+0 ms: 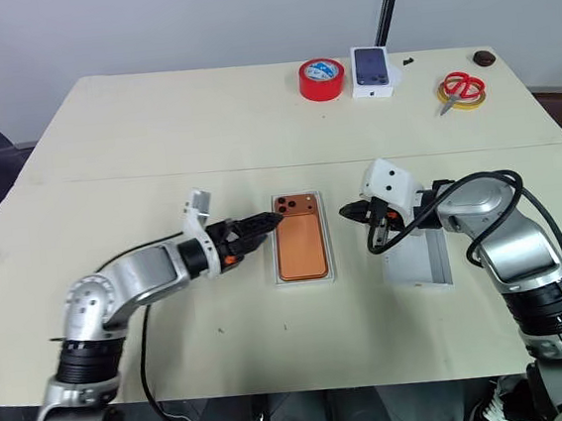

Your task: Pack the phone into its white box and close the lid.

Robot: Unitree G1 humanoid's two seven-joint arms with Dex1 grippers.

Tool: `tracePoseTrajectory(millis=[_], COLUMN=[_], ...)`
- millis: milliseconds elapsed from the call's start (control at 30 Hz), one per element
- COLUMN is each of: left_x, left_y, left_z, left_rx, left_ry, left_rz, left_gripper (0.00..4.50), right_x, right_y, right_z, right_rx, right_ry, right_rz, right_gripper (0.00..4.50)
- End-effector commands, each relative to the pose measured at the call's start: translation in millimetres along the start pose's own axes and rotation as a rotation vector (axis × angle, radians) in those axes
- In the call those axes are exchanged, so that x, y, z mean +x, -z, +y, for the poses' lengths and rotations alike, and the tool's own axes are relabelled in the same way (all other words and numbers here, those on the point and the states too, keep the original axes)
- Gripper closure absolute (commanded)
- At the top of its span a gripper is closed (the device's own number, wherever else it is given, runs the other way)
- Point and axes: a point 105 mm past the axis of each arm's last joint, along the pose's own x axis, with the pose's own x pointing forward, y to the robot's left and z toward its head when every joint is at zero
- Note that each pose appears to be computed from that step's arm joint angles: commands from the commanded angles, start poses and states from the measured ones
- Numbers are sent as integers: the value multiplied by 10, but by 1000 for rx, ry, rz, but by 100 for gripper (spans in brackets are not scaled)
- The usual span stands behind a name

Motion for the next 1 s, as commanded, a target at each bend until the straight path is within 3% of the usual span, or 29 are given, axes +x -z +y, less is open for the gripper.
tracePoseTrajectory(millis=[33, 100, 300, 333, 667, 1000], left_x=[-160, -229, -163, -118, 396, 802], left_y=[-86, -156, -84, -78, 81, 419], left_z=[-15, 44, 392, 406, 315, -119], left_rx=[192, 300, 592, 610, 728, 810], left_ry=[-34, -78, -241, -239, -112, 128], left_rz=[-17, -34, 51, 54, 177, 304], left_gripper=[35, 115, 424, 441, 441, 441], right_x=[-9, 34, 195, 223, 455, 129], right_y=[-2, 63, 194, 193, 101, 240], right_z=[-119, -146, -158, -147, 85, 179], right_rx=[-50, -54, -111, -118, -186, -185], right_ry=[54, 67, 91, 89, 25, -7], right_rz=[33, 68, 170, 175, 179, 241], right_gripper=[450, 450, 450, 450, 450, 450])
